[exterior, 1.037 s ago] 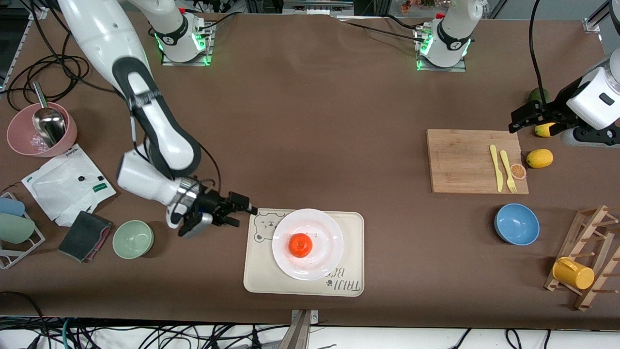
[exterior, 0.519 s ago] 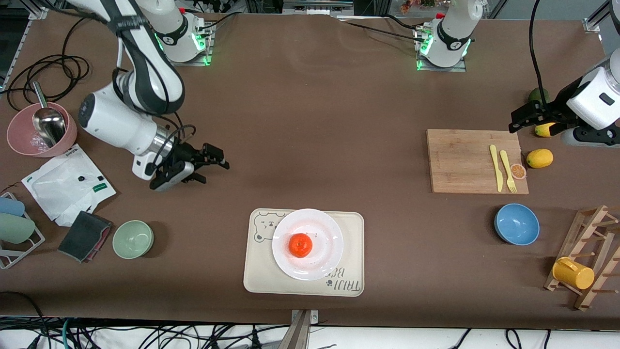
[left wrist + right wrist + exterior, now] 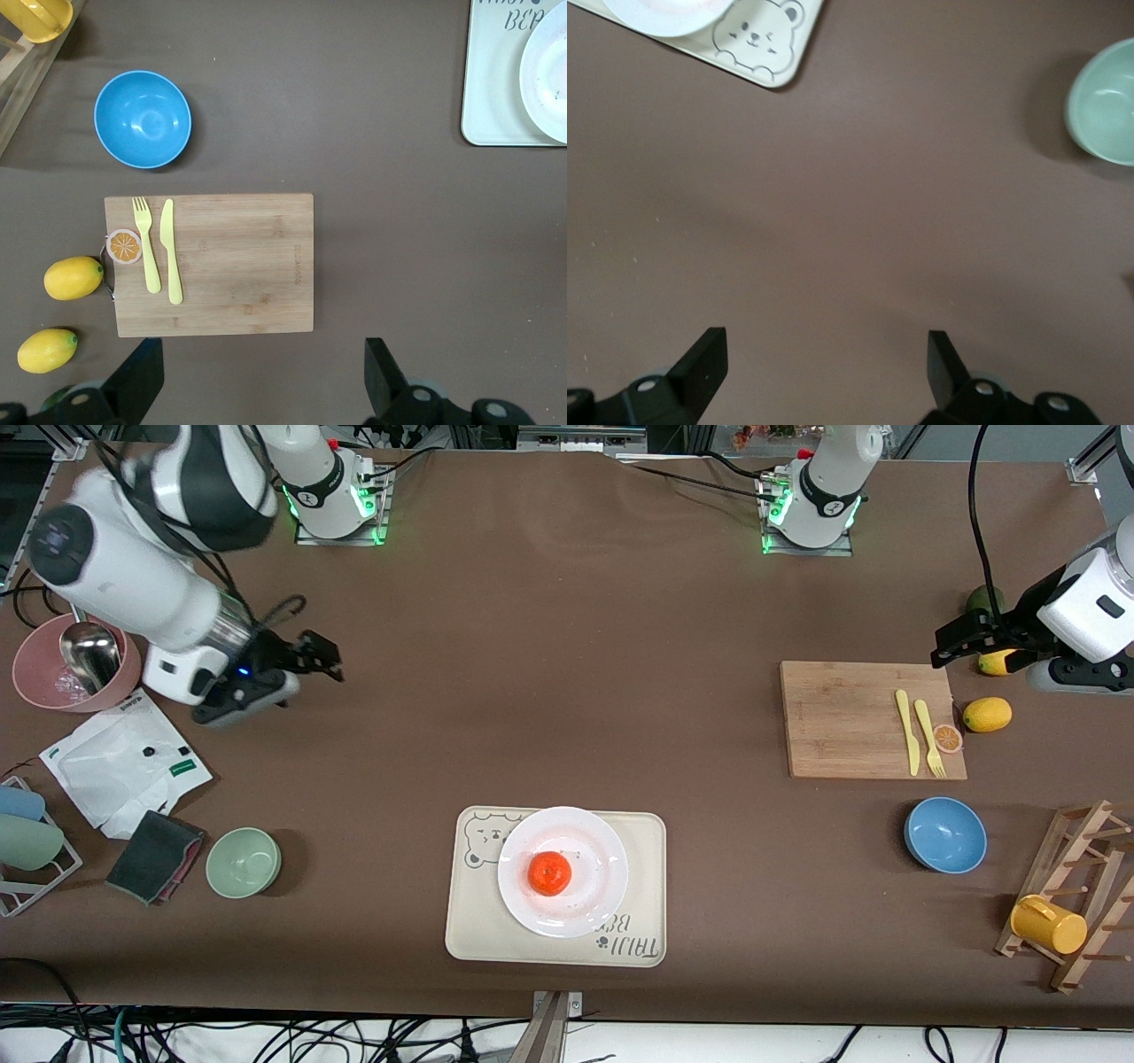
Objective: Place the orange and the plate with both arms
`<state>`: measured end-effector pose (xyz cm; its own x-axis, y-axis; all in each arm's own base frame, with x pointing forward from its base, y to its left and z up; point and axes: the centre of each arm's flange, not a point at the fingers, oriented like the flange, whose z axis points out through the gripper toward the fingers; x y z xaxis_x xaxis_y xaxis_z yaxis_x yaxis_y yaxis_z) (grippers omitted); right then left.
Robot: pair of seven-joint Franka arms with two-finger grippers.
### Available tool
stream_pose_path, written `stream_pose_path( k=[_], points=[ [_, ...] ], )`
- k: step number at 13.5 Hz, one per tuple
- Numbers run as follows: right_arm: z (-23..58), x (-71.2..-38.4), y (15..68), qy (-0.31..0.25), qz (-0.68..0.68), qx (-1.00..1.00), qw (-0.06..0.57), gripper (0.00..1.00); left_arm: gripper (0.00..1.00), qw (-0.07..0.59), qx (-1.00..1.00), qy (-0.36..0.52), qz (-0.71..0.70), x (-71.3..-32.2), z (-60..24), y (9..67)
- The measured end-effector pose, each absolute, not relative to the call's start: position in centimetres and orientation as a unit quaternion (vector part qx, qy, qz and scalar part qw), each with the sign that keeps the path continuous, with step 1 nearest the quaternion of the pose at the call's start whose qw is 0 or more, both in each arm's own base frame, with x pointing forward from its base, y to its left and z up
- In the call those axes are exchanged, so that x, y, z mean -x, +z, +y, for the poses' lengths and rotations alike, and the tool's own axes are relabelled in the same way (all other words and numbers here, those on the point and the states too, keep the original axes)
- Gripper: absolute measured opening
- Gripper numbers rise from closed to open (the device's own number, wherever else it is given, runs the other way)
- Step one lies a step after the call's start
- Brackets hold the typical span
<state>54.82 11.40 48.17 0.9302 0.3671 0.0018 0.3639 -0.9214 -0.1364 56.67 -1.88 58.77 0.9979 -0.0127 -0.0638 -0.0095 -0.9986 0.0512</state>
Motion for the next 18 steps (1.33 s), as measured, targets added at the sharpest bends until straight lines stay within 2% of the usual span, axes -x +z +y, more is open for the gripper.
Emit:
stream_pose_path(
  k=[4, 8, 11, 18],
  points=[
    [8.2, -54.3, 57.3, 0.029, -0.153, 0.987, 0.027, 1.00, 1.00, 0.025, -0.999, -0.032, -0.006, -56.7, -1.9, 58.8],
    [6.0, -53.6, 61.4, 0.044, -0.111, 0.993, 0.021, 1.00, 1.00, 0.025, -0.999, -0.032, -0.005, -56.7, -1.9, 58.8],
    [6.0, -53.4, 62.9, 0.043, -0.102, 0.994, 0.021, 1.00, 1.00, 0.025, -0.999, -0.032, -0.005, -56.7, -1.8, 58.8],
    [6.1, -53.6, 62.6, 0.047, -0.096, 0.994, 0.020, 1.00, 1.00, 0.025, -0.999, -0.032, -0.005, -56.7, -1.8, 58.8]
  ],
)
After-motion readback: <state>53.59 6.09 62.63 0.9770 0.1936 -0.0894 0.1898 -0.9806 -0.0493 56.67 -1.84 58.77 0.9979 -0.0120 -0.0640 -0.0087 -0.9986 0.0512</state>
